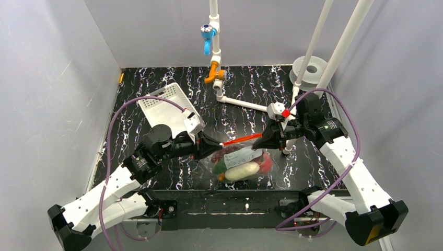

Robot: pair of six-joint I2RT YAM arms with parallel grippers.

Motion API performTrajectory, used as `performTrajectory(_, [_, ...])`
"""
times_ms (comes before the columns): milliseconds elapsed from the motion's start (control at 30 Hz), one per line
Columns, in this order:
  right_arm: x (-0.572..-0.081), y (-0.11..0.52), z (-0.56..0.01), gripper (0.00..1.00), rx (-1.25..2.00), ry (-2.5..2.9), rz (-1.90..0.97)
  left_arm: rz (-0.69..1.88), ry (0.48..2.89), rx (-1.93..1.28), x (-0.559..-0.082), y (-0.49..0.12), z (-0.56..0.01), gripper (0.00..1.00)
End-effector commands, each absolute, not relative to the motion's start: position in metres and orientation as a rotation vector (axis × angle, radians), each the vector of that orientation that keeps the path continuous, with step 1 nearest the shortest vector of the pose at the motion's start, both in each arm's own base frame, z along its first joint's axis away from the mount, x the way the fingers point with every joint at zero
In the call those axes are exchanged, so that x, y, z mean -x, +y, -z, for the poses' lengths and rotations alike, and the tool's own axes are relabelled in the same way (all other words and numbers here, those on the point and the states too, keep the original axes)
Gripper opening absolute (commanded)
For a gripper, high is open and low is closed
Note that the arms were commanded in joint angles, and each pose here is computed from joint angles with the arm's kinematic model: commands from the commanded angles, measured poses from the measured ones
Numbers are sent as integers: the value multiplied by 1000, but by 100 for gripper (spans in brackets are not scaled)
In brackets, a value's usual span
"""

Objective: Open the zip-top bag and remove the fake food
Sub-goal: Unzip the zipper food storage bag at the center of the board.

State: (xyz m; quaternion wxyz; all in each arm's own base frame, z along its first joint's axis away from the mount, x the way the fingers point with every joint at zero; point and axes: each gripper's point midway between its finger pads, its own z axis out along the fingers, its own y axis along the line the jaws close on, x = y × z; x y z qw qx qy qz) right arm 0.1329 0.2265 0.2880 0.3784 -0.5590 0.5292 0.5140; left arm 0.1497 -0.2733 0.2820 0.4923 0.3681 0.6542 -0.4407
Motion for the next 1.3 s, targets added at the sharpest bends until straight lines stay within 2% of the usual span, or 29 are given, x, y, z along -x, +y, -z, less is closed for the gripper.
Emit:
performTrajectory(0, [-129,219,-308,1,1422,1313,-1264,1000,1567,-800,-161,-261,-294,0])
performTrajectory(1267, [-132,214,-306,1,1414,1316,-1232,814,1657,-687,-175,-227,-279,0])
